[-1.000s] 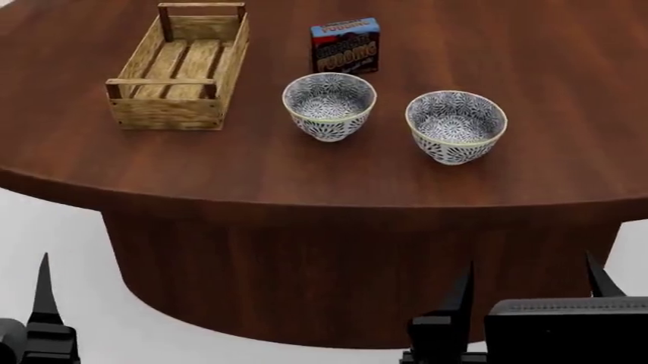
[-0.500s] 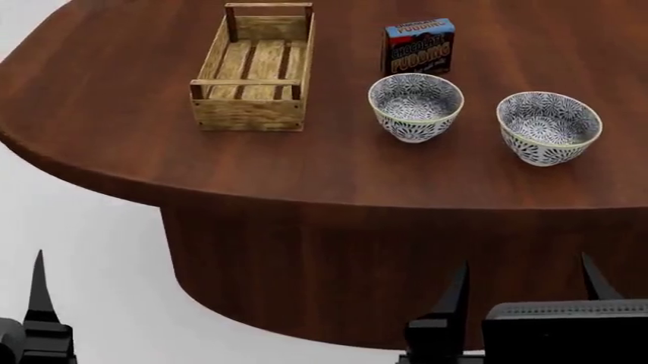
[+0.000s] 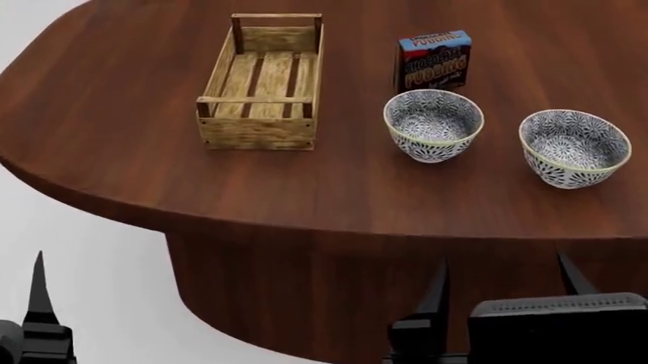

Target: Stack the left bowl on the right bowl and place them in the tray.

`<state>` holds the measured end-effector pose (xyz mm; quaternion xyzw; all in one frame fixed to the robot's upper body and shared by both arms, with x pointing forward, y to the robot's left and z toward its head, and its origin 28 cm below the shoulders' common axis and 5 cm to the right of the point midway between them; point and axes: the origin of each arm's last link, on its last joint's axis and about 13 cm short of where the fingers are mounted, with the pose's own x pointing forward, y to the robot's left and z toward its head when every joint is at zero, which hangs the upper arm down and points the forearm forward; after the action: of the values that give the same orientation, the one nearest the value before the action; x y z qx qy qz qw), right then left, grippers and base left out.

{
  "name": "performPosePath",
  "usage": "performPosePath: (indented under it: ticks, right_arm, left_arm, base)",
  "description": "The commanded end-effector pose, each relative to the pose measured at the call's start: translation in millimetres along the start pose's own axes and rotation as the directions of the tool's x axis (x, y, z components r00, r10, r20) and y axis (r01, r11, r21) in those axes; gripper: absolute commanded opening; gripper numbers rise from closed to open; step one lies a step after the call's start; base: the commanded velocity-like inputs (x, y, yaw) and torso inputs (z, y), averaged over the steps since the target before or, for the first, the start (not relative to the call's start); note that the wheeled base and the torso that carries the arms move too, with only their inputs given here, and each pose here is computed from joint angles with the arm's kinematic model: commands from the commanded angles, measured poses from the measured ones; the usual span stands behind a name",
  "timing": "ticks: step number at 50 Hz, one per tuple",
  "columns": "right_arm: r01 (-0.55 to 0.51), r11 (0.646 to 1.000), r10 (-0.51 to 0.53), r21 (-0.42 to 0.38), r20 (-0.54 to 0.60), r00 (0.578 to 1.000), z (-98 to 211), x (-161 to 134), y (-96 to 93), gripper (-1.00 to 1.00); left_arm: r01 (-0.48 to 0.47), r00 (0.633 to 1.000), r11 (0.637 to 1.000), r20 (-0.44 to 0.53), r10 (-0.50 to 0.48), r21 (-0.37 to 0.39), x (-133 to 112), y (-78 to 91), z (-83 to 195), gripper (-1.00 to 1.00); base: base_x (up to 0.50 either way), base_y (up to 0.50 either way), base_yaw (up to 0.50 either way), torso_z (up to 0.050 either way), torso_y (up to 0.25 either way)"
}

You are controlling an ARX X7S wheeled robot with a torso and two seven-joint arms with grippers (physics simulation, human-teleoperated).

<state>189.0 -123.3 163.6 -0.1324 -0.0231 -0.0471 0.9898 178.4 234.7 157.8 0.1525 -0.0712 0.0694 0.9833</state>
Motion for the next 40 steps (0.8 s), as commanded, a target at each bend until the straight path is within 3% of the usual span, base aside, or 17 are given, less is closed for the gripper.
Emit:
performPosePath:
  ticks: [1, 40]
  right_arm:
    - [-0.010, 1.000, 0.010, 0.002, -0.005, 1.000, 1.7, 1.6, 0.9, 1.00]
    - [-0.010, 1.000, 0.010, -0.002, -0.016, 1.000, 0.5, -0.8, 0.6, 1.00]
  left_arm:
    - [0.007, 1.000, 1.000, 0.002, -0.007, -0.010, -1.9, 0.4, 1.7, 1.00]
    - [0.015, 1.000, 1.000, 0.000, -0.015, -0.004, -1.6, -2.5, 1.7, 1.00]
  base:
    - [0.50, 0.00, 0.00, 0.000, 0.000]
    - [0.50, 0.00, 0.00, 0.000, 0.001]
